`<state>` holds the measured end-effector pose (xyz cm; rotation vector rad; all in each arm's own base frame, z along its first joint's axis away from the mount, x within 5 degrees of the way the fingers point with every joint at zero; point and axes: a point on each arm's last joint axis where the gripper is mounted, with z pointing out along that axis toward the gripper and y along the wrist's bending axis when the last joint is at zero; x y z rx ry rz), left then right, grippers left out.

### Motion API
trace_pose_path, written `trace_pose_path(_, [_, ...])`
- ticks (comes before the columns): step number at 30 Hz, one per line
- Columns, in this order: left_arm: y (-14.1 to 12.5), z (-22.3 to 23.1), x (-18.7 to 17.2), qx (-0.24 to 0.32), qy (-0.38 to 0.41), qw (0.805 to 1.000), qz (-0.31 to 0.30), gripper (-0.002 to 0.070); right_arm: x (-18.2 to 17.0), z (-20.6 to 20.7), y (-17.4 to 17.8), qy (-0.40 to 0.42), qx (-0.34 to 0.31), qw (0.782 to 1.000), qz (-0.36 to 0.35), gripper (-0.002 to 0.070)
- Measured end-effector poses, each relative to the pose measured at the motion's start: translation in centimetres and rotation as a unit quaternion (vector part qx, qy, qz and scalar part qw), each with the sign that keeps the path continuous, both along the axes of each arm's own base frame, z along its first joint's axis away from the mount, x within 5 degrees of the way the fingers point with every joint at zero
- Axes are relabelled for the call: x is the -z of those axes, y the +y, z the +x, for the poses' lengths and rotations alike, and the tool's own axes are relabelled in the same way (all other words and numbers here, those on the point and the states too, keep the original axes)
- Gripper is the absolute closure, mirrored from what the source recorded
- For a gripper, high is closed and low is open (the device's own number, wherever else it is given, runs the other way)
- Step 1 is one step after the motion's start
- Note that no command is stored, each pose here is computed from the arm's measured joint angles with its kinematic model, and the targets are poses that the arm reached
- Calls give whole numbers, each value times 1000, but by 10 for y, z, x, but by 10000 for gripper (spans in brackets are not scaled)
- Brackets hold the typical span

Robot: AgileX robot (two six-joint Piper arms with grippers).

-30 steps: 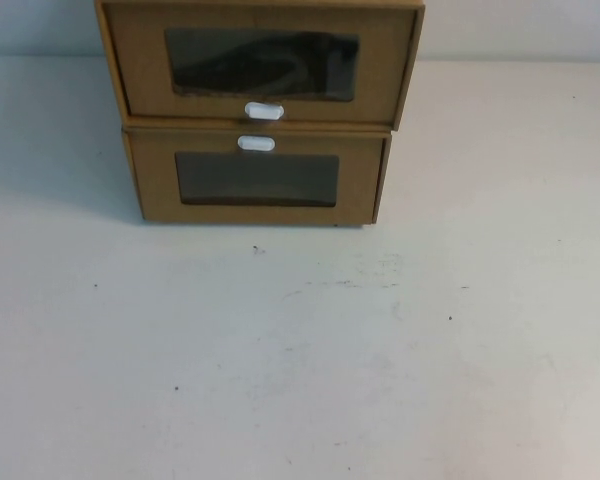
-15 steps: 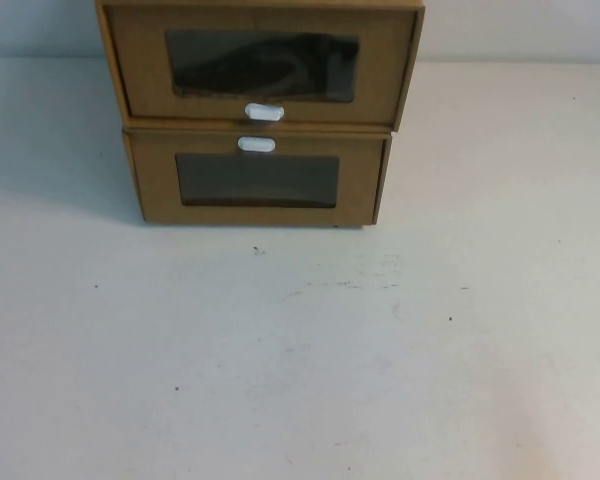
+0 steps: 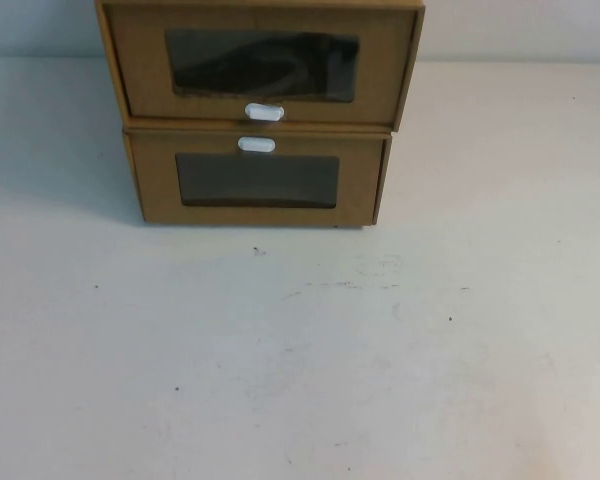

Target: Close the shoe box

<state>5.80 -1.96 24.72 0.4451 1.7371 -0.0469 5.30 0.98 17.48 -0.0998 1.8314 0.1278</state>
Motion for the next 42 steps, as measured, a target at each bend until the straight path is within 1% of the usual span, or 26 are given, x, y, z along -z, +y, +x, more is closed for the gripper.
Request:
trace_pose_path(25, [0,0,1,0,1,1000,1,677,1,0,0,7,0,1000,-3,687])
trace_pose_path(27, [1,2,5,-7,-9,1000,2,677,1,0,0,7,0,1000,-3,687])
trace_pose_path(31, [5,3,20,-36,-66,996,-45,677,1,0,0,7,-1,1000,-3,687])
trace_pose_path(33, [7,2,33,-47,-94,993,-59,677,1,0,0,7,-1,1000,-3,687])
trace_pose_path(35, [8,0,44,-49,-103,991,-68,677,1,0,0,7,-1,1000,-3,687])
trace_pose_path(38, [8,-2,51,-50,-81,993,-70,677,1,0,0,7,-1,1000,-3,687])
trace_pose_path(42, [10,-4,66,-69,-6,996,-49,677,1,0,0,6,-1,1000,-3,687])
